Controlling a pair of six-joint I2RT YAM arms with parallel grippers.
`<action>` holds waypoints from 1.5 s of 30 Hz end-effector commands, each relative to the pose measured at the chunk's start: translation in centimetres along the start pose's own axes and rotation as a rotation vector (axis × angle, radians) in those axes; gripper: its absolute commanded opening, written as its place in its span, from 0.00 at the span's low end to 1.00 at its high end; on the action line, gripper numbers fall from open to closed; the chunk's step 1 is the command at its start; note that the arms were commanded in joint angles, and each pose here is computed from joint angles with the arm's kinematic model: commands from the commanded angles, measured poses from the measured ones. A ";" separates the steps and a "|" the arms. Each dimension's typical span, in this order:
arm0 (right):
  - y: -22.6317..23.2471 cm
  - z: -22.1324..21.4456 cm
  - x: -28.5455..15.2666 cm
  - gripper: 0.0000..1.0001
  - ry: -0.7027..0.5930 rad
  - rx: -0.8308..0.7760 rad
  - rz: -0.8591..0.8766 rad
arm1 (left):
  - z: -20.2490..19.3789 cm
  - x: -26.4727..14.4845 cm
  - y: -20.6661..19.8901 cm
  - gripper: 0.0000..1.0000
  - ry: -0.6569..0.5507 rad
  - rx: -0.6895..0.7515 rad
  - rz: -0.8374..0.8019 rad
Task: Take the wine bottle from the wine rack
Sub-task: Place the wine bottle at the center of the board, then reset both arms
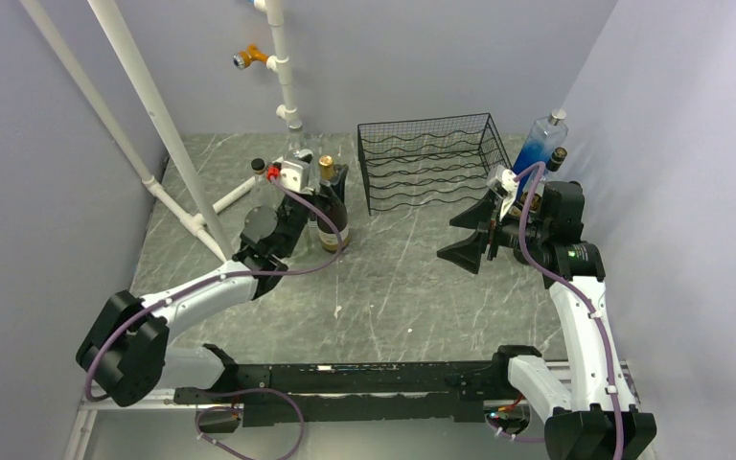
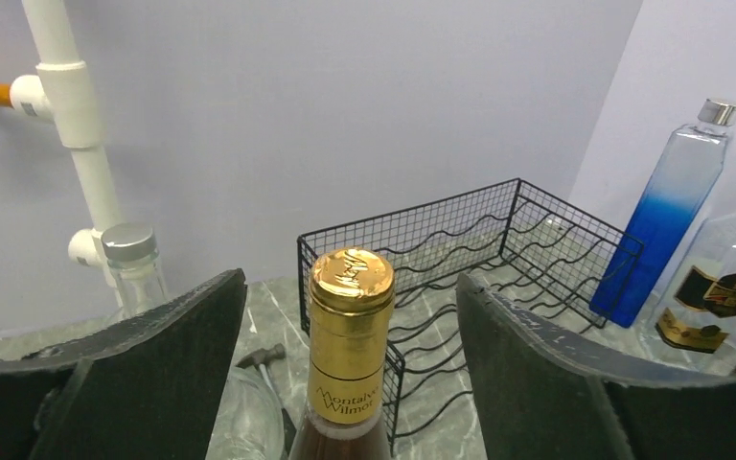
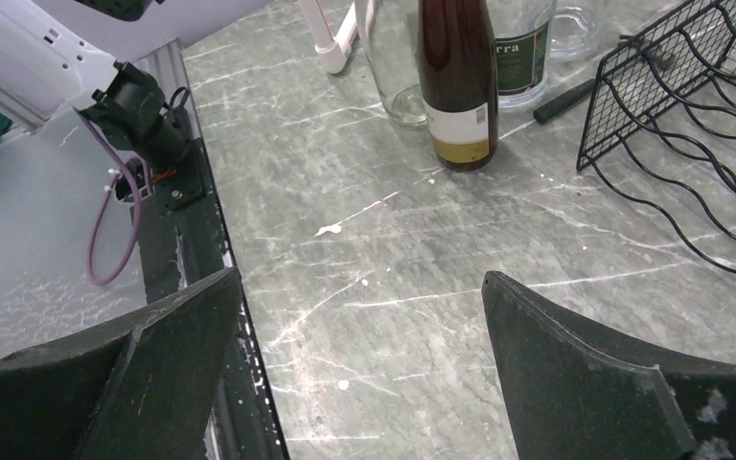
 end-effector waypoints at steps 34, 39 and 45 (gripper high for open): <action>-4.0 0.2 -4.6 1.00 -0.009 -0.050 -0.566 | 9.7 -14.3 -2.4 1.00 0.420 -0.277 -0.269; -3.8 0.5 -5.2 1.00 -0.038 -0.036 -0.600 | 8.2 -16.8 -1.9 1.00 0.487 -0.275 -0.261; -4.0 0.7 -6.1 1.00 -0.097 0.048 -0.708 | 6.0 -19.5 -0.5 0.99 0.564 -0.245 -0.193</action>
Point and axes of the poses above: each gripper's point midway between its finger pads, its own x axis out along the fingers, its own y axis along the line the jaws close on, z = x × y, the point moved 4 cm from there along -x, back along the fingers
